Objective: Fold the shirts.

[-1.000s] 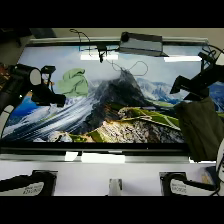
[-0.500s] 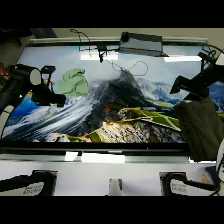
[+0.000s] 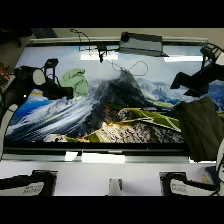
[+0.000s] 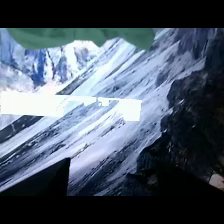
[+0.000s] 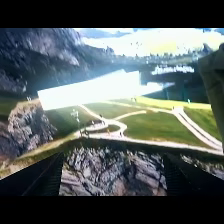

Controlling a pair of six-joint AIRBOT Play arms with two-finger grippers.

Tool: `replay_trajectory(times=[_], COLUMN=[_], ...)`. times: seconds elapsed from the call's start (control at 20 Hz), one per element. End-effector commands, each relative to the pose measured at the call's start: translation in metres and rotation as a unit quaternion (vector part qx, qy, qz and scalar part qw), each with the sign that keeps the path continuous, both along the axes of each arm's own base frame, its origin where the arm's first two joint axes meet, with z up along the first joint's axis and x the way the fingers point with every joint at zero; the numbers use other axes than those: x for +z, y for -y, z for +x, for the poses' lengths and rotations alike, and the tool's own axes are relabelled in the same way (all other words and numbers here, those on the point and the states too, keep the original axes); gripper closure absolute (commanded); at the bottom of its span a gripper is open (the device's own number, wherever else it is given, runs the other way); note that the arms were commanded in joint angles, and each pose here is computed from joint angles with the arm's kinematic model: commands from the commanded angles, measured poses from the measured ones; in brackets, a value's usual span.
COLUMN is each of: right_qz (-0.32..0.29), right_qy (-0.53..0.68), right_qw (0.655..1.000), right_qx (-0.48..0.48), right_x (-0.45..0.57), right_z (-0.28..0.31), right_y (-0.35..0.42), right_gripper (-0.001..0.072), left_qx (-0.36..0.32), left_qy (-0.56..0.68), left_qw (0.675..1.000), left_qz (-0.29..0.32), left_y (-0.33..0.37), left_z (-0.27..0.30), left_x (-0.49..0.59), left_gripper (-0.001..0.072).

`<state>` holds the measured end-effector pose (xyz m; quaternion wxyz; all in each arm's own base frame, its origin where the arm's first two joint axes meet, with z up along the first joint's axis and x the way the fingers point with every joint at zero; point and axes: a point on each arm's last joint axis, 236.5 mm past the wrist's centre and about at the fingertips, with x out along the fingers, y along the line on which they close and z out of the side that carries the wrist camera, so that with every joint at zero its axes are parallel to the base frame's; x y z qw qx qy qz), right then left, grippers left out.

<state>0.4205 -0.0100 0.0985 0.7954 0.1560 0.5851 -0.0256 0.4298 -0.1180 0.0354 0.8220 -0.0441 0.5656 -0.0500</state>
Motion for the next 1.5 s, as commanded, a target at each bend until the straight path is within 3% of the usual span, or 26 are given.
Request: replay_trajectory(times=[0.0, 0.1, 0.2, 0.25, 0.35, 0.55, 0.75, 0.8, 0.85, 0.9, 1.05, 1.15, 1.2, 1.3, 1.45], right_qz=[-0.003, -0.002, -0.002, 0.001, 0.002, 0.013, 0.035, 0.036, 0.041, 0.055, 0.089, 0.081, 0.081, 0.082, 0.067], right_qy=[0.041, 0.046, 0.046, 0.046, 0.046, 0.048, 0.050, 0.049, 0.043, 0.030, 0.009, 0.032, 0.043, 0.049, 0.116], right_qw=[0.999, 0.999, 0.999, 0.999, 0.999, 0.999, 0.998, 0.998, 0.998, 0.998, 0.996, 0.994, 0.992, 0.991, 0.987], right_qx=[-0.007, -0.008, -0.008, -0.007, -0.007, -0.006, -0.002, -0.001, 0.000, 0.006, 0.020, 0.065, 0.088, 0.093, 0.089], right_x=[0.007, 0.008, 0.008, 0.008, 0.008, 0.010, 0.012, 0.012, 0.011, 0.010, 0.012, 0.015, 0.019, 0.032, 0.082], right_z=[0.018, 0.020, 0.020, 0.020, 0.021, 0.021, 0.022, 0.021, 0.018, 0.012, 0.002, 0.006, 0.006, -0.003, -0.017], right_y=[0.003, 0.002, 0.002, 0.001, 0.000, -0.005, -0.015, -0.015, -0.018, -0.025, -0.042, -0.045, -0.049, -0.052, -0.052], right_gripper=[0.0038, 0.0037, 0.0036, 0.0036, 0.0029, 0.0028, 0.0028, 0.0028, 0.0028, 0.0028, 0.0042, 0.0140, 0.0173, 0.0173, 0.0173], left_qx=[0.039, 0.075, 0.154, 0.199, 0.250, 0.278, 0.243, 0.237, 0.237, 0.236, 0.124, 0.006, -0.058, -0.155, -0.243], left_qy=[0.083, 0.078, 0.015, -0.025, -0.073, -0.045, -0.023, -0.023, -0.024, -0.021, 0.057, 0.131, 0.174, 0.258, 0.329], left_qw=[0.994, 0.992, 0.985, 0.975, 0.955, 0.940, 0.933, 0.935, 0.935, 0.934, 0.960, 0.968, 0.963, 0.935, 0.889], left_qz=[-0.059, -0.060, -0.076, -0.096, -0.145, -0.194, -0.265, -0.263, -0.263, -0.267, -0.243, -0.212, -0.197, -0.186, -0.205], left_y=[0.017, -0.007, -0.043, -0.056, -0.071, -0.076, -0.038, -0.036, -0.035, -0.034, -0.018, 0.012, 0.035, 0.082, 0.142], left_z=[0.054, 0.084, 0.097, 0.096, 0.096, 0.123, 0.147, 0.148, 0.147, 0.148, 0.150, 0.134, 0.117, 0.067, -0.026], left_x=[0.001, -0.011, -0.040, -0.055, -0.076, -0.089, -0.100, -0.103, -0.104, -0.099, -0.037, 0.036, 0.084, 0.178, 0.275], left_gripper=[0.0073, 0.0072, 0.0067, 0.0016, 0.0016, 0.0016, 0.0037, 0.0115, 0.0465, 0.0659, 0.0667, 0.0668, 0.0667, 0.0667, 0.0668])
